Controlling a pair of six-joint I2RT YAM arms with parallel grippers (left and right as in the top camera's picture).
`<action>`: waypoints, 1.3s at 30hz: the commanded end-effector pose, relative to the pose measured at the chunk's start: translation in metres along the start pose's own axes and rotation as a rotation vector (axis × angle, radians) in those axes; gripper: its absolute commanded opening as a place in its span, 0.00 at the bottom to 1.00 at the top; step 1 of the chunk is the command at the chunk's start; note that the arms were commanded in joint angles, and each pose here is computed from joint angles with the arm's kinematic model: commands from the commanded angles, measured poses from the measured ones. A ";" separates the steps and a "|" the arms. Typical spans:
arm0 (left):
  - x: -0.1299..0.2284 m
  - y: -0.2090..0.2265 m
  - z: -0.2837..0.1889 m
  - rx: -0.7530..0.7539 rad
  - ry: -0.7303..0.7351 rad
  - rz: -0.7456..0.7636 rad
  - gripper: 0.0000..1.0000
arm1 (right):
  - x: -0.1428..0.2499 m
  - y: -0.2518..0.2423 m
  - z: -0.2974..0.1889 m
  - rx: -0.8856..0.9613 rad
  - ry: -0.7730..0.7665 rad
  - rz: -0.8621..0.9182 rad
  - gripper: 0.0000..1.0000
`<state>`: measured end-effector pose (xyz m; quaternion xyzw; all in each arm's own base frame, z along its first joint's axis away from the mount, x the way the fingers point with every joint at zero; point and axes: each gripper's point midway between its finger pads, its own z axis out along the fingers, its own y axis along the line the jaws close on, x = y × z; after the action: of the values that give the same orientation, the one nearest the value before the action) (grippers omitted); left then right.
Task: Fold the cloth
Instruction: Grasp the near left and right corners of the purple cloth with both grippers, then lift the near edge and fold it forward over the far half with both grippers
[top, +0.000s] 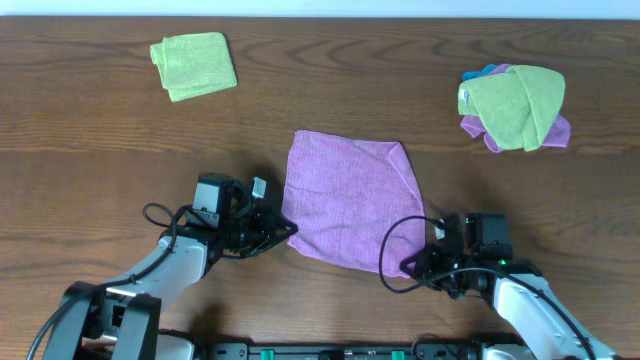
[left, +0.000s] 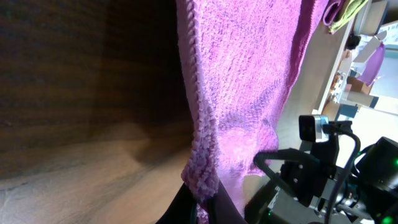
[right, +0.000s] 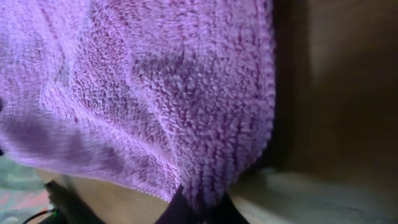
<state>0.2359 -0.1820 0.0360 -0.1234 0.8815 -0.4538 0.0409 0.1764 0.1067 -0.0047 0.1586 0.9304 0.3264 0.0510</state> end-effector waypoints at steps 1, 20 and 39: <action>0.004 -0.005 -0.002 0.029 0.017 0.025 0.06 | -0.009 0.002 -0.002 0.000 -0.027 -0.018 0.01; -0.039 -0.085 -0.045 0.102 -0.183 0.190 0.06 | -0.102 0.106 -0.070 -0.143 -0.287 -0.242 0.01; -0.012 -0.038 -0.047 -0.067 -0.089 0.140 0.06 | -0.060 0.054 -0.064 0.084 -0.134 -0.225 0.01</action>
<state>0.2354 -0.1694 0.0885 -0.0869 0.8969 -0.4269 0.0754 0.2244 0.0969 0.0744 0.0918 0.9467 0.2886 0.1101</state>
